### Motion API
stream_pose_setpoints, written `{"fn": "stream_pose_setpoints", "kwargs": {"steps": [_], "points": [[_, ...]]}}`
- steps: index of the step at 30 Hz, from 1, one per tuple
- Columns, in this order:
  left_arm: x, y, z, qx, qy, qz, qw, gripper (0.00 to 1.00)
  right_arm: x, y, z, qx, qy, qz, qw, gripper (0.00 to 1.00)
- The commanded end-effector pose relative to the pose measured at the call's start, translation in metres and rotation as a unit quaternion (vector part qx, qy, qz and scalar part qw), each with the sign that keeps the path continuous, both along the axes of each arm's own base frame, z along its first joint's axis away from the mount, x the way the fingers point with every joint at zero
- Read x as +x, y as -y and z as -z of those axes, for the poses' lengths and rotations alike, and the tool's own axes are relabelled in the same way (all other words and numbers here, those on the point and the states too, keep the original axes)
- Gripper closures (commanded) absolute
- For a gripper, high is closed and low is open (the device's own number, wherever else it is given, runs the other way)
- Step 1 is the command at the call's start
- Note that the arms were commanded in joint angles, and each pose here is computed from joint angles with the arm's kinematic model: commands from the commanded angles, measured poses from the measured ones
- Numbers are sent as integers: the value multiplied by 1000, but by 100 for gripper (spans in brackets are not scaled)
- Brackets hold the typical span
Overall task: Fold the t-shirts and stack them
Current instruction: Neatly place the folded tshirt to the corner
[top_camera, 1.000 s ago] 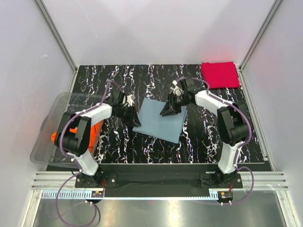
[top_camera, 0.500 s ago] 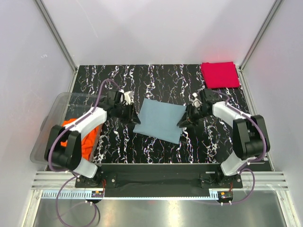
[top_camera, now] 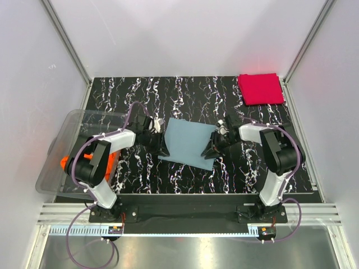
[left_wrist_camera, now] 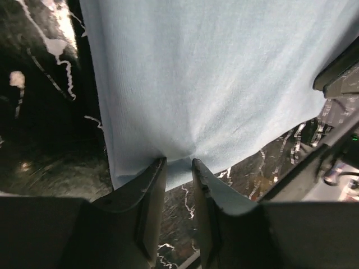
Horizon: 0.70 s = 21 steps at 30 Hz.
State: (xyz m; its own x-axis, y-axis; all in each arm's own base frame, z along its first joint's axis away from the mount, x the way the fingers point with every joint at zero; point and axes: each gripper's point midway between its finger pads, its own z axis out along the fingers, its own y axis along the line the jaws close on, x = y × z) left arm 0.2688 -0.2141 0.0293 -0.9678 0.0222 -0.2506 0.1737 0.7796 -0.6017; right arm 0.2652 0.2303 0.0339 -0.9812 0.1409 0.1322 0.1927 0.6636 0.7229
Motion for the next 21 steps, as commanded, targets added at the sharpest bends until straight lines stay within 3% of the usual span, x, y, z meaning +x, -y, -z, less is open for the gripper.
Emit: {"fn": "stream_pose_setpoints", "kwargs": {"steps": [1,4,8,10,12,16,17,21], "points": [[10,-21,-25,49,94,-10,994,67,-3,24,-19,-3,41,20,999,62],[7,-28,-56,51,130,-37,989,60,-11,46,-31,-45,58,26,997,54],[-15,-22,-106,-1,165,-94,982,54,-20,64,-60,-81,89,39,992,44],[-34,-8,-107,-32,137,-131,981,47,-18,70,-69,-89,102,57,989,39],[-42,0,-116,-74,152,-171,971,40,-14,77,-75,-95,113,75,986,37],[-70,24,-117,-144,112,-242,953,39,-9,85,-83,-104,123,98,982,35],[-66,24,-117,-160,94,-297,937,39,-8,85,-85,-104,123,101,982,35],[-79,46,-97,-205,30,-363,909,39,-5,86,-91,-104,131,108,980,33]]}}
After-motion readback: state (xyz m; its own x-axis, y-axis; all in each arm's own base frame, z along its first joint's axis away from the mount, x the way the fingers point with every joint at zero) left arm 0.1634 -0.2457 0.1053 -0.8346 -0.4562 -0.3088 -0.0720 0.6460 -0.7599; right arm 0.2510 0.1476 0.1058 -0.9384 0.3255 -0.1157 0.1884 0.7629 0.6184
